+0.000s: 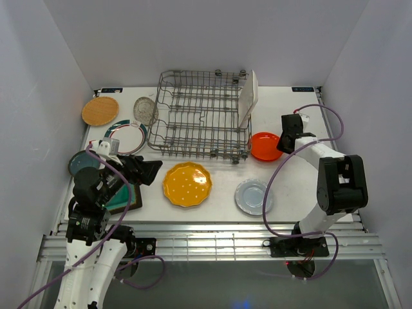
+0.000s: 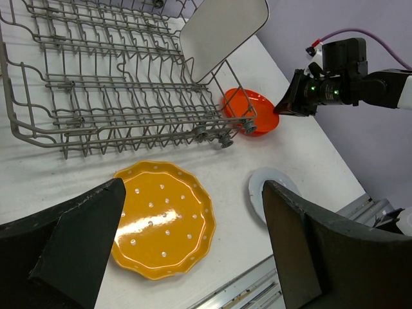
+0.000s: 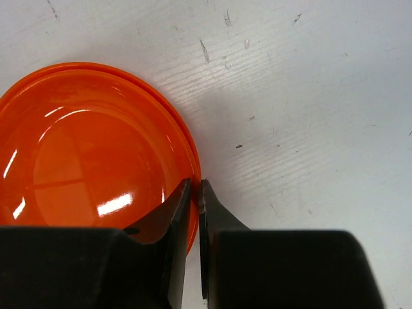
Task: Load the plates into the dish rack
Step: Pick up the plate at the center of the board.
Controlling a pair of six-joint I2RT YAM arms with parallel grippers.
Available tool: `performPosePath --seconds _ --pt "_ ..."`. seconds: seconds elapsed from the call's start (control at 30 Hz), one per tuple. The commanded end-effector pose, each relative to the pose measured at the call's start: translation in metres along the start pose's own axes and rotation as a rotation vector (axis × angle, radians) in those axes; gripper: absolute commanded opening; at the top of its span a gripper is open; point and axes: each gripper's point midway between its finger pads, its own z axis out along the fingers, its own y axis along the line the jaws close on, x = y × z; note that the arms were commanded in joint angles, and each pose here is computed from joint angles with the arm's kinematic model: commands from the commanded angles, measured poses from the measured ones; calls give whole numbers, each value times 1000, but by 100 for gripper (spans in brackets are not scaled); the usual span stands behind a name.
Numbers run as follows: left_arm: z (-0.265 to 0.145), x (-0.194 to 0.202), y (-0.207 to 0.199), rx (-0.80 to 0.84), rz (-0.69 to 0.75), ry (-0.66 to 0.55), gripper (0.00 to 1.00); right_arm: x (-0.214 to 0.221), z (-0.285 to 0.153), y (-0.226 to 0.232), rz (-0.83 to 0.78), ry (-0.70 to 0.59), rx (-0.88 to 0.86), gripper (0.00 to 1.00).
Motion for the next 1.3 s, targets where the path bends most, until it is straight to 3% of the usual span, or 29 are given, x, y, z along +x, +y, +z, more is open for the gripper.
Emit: performPosePath --seconds 0.0,0.7,1.1,1.27 --pt "2 -1 -1 12 13 -1 98 -18 -14 9 25 -64 -44 8" --pt "0 -2 -2 12 18 -13 98 -30 -71 31 151 -203 -319 8" --pt "-2 -4 -3 12 20 -22 98 -20 -75 55 186 -176 -467 8" --pt "-2 -4 -3 13 20 -24 98 -18 -72 59 194 -173 -488 14"
